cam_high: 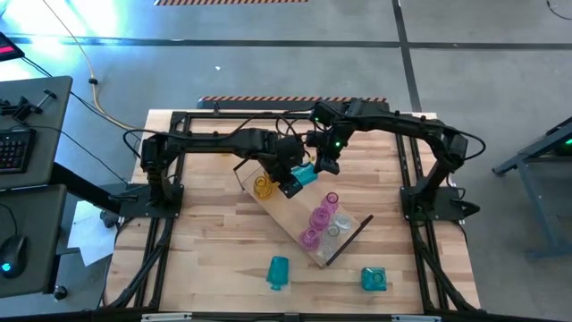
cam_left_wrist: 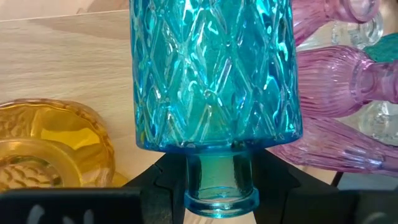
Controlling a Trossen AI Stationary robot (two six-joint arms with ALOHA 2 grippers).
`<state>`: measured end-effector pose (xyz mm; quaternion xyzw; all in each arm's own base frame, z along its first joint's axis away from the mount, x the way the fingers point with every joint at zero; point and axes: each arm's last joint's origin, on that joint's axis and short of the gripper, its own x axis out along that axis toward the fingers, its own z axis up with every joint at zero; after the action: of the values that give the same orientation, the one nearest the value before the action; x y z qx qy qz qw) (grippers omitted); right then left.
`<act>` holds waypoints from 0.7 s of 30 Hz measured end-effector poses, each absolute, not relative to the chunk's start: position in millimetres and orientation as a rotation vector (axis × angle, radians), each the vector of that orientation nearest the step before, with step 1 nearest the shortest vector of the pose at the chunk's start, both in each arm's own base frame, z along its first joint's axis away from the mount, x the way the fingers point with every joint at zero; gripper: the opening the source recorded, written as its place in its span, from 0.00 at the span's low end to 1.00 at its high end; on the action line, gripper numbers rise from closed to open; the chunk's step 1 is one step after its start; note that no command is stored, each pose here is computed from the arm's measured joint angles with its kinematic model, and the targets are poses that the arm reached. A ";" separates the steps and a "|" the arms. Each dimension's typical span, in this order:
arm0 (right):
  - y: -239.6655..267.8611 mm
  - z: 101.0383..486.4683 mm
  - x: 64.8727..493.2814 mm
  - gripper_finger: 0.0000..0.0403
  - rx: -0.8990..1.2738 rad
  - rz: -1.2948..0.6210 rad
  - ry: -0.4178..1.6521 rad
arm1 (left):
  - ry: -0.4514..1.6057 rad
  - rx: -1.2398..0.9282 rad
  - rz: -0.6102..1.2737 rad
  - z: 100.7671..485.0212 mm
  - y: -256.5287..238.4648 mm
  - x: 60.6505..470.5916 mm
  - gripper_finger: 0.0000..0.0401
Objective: Sort vases onto shelf
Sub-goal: Put the left blue crystal vase on the shelf
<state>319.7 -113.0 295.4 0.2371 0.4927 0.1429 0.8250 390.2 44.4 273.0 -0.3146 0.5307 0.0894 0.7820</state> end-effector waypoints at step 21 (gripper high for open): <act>-114.0 271.3 331.8 0.00 0.575 0.356 1.109 | 1.164 -0.705 0.154 272.5 42.9 389.4 0.28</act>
<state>331.8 -114.0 271.3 0.2679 0.5161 0.1659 0.7965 389.4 42.9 272.5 -0.3258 0.5375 0.0713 0.7745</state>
